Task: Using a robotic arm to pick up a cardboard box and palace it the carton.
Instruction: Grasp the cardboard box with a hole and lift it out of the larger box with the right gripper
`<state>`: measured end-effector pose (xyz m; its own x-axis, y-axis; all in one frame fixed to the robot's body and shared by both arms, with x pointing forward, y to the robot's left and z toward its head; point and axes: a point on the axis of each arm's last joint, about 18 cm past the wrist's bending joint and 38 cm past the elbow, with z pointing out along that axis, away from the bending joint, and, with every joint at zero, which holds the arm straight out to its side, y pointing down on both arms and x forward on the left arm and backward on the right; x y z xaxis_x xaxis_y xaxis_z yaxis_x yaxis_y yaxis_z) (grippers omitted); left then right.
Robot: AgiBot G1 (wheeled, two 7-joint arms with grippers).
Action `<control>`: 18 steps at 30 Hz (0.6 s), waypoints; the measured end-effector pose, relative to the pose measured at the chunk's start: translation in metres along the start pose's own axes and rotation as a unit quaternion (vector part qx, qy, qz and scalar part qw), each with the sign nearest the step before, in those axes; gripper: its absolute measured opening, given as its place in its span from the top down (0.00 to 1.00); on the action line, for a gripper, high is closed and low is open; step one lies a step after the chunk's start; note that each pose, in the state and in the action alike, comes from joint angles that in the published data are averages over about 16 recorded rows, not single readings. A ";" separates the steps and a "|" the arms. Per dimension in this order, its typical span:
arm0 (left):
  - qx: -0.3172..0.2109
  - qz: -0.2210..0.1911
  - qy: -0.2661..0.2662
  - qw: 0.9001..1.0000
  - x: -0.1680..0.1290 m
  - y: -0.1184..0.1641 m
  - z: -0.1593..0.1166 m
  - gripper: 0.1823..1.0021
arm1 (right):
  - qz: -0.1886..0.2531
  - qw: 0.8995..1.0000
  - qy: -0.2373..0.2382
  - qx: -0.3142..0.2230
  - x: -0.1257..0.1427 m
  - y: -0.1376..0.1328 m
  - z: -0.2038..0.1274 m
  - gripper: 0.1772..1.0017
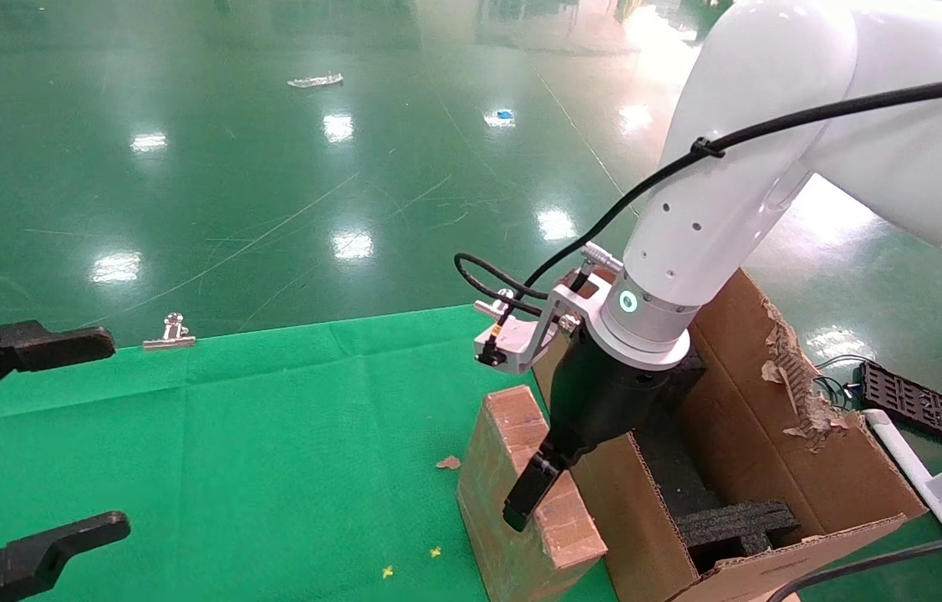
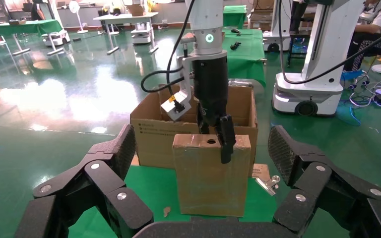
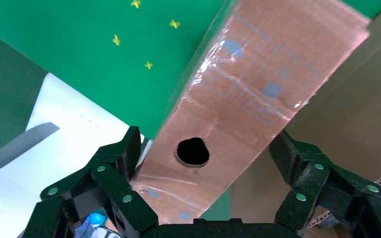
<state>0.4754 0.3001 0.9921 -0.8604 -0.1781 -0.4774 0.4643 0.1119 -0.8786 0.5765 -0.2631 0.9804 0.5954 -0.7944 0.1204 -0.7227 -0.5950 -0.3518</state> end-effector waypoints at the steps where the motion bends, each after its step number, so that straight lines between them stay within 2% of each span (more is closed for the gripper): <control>1: 0.000 0.000 0.000 1.000 0.000 0.000 0.000 0.02 | 0.000 1.000 0.001 -0.001 0.000 0.001 0.001 0.05; 9: 0.000 0.000 0.000 1.000 0.000 0.000 0.000 0.08 | 0.003 1.000 0.004 -0.008 0.002 0.005 0.004 0.16; 18: 0.000 0.000 0.000 1.000 0.000 0.000 0.000 0.26 | 0.004 1.000 0.006 -0.006 0.005 0.009 0.005 0.36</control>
<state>0.4754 0.3001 0.9921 -0.8604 -0.1780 -0.4774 0.4643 0.1119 -0.8786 0.5750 -0.2717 0.9738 0.5857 -0.8004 0.1281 -0.7312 -0.5899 -0.3425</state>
